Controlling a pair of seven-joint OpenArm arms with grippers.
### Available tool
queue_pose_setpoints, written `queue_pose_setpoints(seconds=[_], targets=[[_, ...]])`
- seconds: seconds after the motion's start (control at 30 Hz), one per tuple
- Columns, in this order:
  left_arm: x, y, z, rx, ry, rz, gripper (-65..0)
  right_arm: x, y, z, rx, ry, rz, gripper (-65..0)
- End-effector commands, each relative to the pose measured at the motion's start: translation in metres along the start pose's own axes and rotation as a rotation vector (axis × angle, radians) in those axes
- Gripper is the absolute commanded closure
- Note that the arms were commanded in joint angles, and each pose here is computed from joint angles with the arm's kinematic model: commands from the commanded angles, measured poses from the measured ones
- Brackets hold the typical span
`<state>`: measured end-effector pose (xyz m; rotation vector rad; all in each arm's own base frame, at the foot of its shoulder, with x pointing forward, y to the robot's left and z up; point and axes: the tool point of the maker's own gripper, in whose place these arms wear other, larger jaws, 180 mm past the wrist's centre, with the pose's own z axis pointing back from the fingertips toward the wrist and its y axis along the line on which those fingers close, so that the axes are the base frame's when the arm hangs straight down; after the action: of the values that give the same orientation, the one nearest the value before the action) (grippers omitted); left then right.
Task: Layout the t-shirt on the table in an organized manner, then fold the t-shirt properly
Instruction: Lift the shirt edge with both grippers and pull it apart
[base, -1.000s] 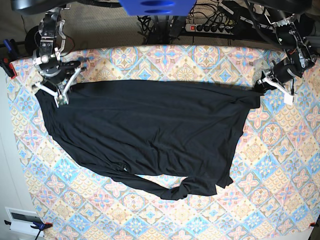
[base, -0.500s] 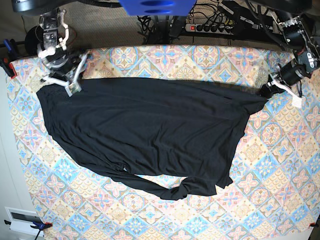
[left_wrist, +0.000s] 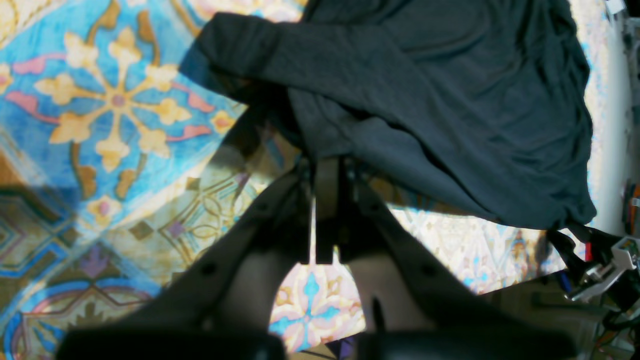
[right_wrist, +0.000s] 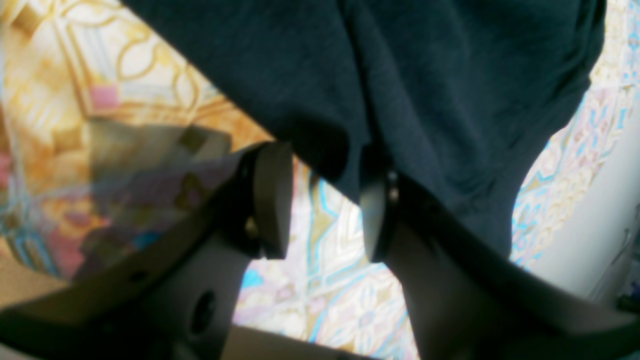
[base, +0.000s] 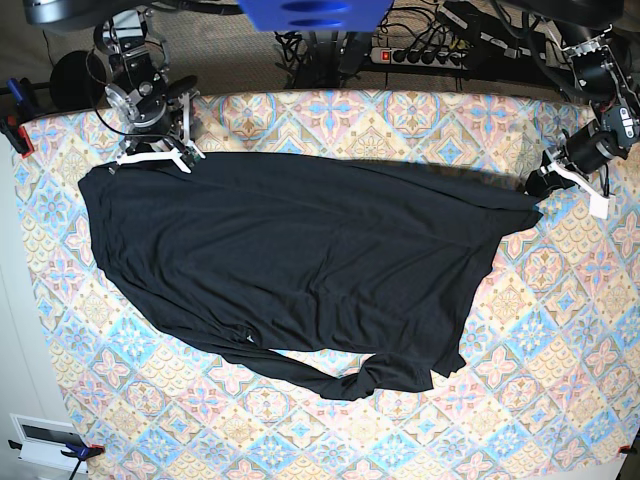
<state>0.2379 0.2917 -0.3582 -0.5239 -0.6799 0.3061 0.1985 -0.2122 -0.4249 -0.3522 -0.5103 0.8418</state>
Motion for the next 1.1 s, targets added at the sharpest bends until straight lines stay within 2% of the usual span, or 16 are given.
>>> queue_pose_setpoints(seconds=[0.0,0.4,0.5,0.6,0.63,0.73,0.87,1.07], targets=[[0.017,-0.003,0.006,-0.008,-0.042,-0.03,0.0,-0.011,0.0,-0.002,0.005,0.04,0.016,-22.0],[0.016,-0.003,0.006,-0.004,-0.041,-0.031,0.0,-0.023,0.003,-0.02,0.029,0.087,0.019,-20.5],[0.016,-0.003,0.006,-0.004,-0.041,-0.031,0.0,-0.025,0.004,-0.021,0.039,0.091,0.061,-14.6],[0.017,-0.002,0.007,-0.003,-0.041,-0.032,0.0,-0.025,0.009,-0.02,0.056,0.09,0.095,-1.9],[0.019,-0.002,0.008,0.0,-0.041,-0.039,0.0,-0.025,0.009,-0.02,0.056,0.089,0.096,0.0],[0.023,0.0,0.011,0.005,-0.042,-0.049,0.0,-0.022,0.007,-0.018,0.049,0.081,0.095,-0.2],[0.029,0.003,0.016,0.022,-0.039,-0.07,0.0,-0.003,-0.005,-0.006,0.015,0.023,0.112,0.0],[0.035,0.006,0.024,0.039,-0.033,-0.102,0.0,0.006,0.011,0.019,0.034,-0.027,0.134,0.0]])
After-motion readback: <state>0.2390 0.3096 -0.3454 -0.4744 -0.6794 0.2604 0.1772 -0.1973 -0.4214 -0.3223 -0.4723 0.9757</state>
